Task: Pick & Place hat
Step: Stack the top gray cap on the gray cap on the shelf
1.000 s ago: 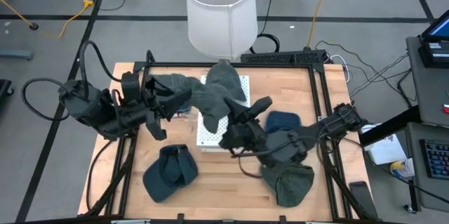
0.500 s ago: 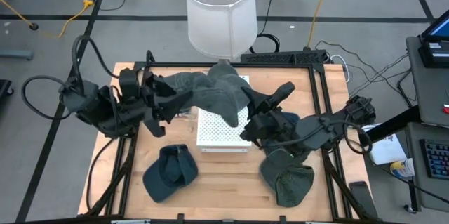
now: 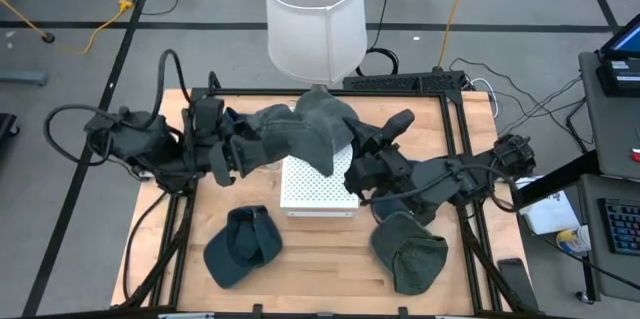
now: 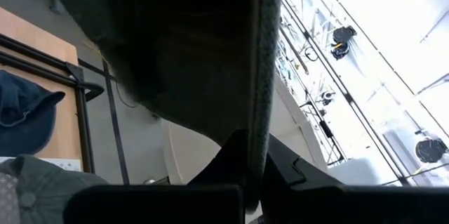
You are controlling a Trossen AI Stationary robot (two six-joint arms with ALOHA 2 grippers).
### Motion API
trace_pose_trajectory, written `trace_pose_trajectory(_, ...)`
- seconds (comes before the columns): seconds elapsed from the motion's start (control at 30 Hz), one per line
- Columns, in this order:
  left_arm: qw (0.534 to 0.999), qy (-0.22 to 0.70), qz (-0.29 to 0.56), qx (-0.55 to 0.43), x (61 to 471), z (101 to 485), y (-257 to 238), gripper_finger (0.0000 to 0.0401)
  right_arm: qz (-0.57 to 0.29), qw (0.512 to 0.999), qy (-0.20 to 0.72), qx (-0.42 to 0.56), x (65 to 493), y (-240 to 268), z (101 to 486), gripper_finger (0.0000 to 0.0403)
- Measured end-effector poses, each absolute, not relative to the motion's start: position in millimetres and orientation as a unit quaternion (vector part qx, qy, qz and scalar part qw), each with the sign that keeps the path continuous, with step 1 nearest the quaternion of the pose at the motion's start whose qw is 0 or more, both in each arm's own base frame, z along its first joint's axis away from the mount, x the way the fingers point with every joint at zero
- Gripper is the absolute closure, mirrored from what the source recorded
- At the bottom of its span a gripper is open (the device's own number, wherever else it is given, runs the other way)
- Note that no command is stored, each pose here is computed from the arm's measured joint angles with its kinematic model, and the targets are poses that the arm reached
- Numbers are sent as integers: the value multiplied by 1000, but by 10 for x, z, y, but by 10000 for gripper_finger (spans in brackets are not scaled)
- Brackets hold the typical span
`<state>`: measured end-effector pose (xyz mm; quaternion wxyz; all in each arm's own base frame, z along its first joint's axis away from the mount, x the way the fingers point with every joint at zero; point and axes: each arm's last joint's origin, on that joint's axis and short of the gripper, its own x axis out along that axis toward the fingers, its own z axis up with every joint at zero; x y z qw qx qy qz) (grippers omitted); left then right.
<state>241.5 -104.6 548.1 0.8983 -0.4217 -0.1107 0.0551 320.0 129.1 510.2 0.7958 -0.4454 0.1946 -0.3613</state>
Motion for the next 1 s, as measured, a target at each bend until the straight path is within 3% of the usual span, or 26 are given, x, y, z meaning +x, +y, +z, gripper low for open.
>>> trace_pose_trajectory(0.23,899,-58,90,-424,2325,5355,-1141,68,-360,793,198,-449,3178,1269,5110,401)
trace_pose_trajectory(0.5,918,-15,66,-390,2160,5331,-1219,68,-359,789,205,-455,3174,1247,5098,401)
trace_pose_trajectory(1.0,989,36,9,-143,1815,5339,-1319,68,-380,790,225,-424,3162,1221,4974,399)
